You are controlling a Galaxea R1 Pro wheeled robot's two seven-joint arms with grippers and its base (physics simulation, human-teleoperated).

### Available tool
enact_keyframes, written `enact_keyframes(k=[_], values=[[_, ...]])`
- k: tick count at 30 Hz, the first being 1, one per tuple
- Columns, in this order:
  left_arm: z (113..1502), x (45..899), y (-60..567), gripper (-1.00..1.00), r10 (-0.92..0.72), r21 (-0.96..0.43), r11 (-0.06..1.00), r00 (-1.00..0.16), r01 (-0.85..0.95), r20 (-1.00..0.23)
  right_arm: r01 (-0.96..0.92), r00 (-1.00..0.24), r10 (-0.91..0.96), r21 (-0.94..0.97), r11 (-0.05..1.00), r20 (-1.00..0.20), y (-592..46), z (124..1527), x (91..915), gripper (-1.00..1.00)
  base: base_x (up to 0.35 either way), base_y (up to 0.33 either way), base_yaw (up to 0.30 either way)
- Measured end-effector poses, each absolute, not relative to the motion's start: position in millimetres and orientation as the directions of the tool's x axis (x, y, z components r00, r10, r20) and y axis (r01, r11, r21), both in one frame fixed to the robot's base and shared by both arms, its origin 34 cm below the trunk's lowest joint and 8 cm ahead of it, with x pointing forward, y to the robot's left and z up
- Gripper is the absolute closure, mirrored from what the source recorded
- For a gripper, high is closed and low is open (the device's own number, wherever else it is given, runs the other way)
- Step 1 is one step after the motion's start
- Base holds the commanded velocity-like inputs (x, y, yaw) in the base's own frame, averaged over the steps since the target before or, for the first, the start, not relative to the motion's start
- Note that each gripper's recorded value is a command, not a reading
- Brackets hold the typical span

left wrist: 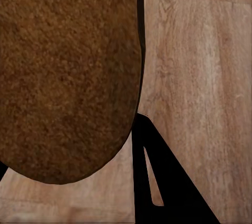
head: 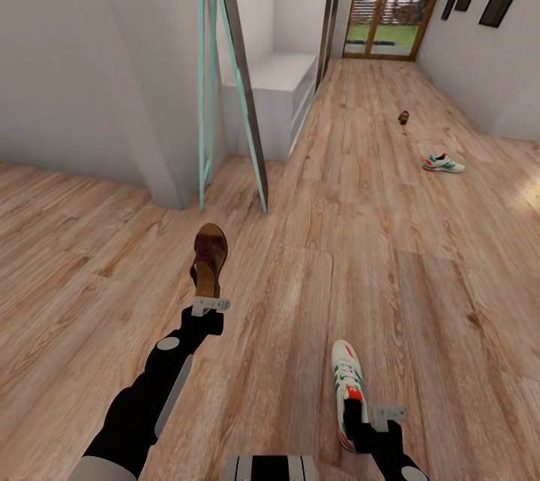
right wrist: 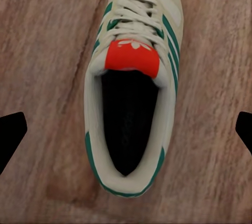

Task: Pick up the two gym shoes and the two sandals from the corridor floor and place them onto the hallstand (shoe rack) in the corridor, making sure they are on the rack and not on the floor. Arrange them so the two gym shoes are next to each other and the two sandals are next to each other.

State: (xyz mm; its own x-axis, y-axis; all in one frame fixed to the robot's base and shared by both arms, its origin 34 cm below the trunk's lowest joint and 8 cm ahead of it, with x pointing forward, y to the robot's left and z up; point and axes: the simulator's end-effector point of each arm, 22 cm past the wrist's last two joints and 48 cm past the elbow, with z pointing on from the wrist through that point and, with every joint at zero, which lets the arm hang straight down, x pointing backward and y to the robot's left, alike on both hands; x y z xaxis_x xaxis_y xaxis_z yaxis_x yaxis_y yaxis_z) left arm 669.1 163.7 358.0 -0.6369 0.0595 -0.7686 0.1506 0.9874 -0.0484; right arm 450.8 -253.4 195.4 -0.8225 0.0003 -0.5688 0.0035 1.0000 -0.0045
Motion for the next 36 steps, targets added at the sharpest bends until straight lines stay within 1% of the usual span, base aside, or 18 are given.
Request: enact_keyframes(k=[11, 32, 36], values=[[321.1, 658.8, 161.2, 1.00, 0.056, -0.062, 0.987, -0.683, 0.148, -0.728, 0.002, -0.857, -0.001, -0.006, 1.000, -0.516, -253.4, 170.5, 428.7, -1.00, 0.000, 0.000, 0.000], [319.5, 658.0, 156.0, 1.00, 0.049, -0.072, 0.986, -0.686, 0.147, -0.726, 0.000, -0.857, -0.003, -0.006, 1.000, -0.515, -253.2, 169.5, 428.1, -1.00, 0.000, 0.000, 0.000], [307.4, 654.2, 156.2, 1.00, 0.050, -0.075, 0.987, -0.701, 0.146, -0.711, 0.000, -0.867, -0.003, -0.006, 1.000, -0.498, -253.6, 162.3, 421.4, -1.00, 0.000, 0.000, 0.000]])
